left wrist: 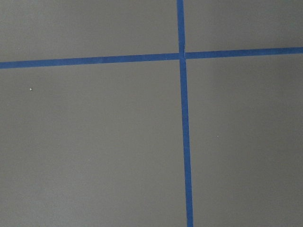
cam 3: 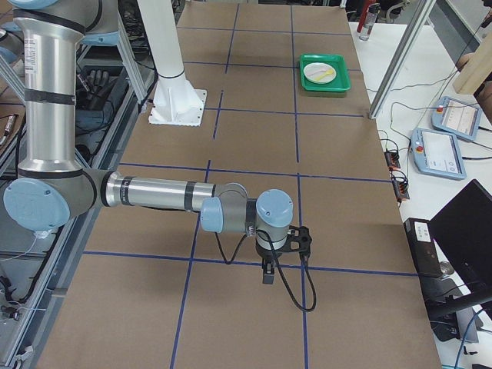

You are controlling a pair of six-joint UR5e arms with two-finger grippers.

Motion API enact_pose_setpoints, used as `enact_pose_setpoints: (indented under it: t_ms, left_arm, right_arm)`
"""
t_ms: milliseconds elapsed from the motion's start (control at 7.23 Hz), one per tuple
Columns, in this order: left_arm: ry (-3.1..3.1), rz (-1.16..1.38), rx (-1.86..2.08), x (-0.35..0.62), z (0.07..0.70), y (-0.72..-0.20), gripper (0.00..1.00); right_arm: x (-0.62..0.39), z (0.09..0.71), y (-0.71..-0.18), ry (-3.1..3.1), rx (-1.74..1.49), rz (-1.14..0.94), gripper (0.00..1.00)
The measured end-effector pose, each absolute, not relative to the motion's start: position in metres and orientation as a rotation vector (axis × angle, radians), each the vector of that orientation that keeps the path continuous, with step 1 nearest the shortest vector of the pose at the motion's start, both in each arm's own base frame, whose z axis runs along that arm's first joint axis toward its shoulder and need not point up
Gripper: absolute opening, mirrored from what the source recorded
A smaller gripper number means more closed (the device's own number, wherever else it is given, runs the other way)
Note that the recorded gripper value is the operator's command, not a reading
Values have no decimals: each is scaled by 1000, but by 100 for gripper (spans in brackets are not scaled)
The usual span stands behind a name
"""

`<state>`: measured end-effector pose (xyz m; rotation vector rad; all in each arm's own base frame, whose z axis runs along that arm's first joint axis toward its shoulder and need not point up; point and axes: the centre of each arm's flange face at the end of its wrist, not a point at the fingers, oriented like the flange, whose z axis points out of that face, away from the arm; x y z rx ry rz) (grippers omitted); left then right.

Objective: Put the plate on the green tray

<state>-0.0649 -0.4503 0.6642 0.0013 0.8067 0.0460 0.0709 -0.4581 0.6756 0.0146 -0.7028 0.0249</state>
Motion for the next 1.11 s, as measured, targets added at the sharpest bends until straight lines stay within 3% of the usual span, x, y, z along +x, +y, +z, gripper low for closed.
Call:
enact_pose_setpoints:
  t_ms: [1106]
  left_arm:
    - [794,25,32,-80,658,-456,100]
  right_arm:
    - [71,676,-458,-703,15,25,100]
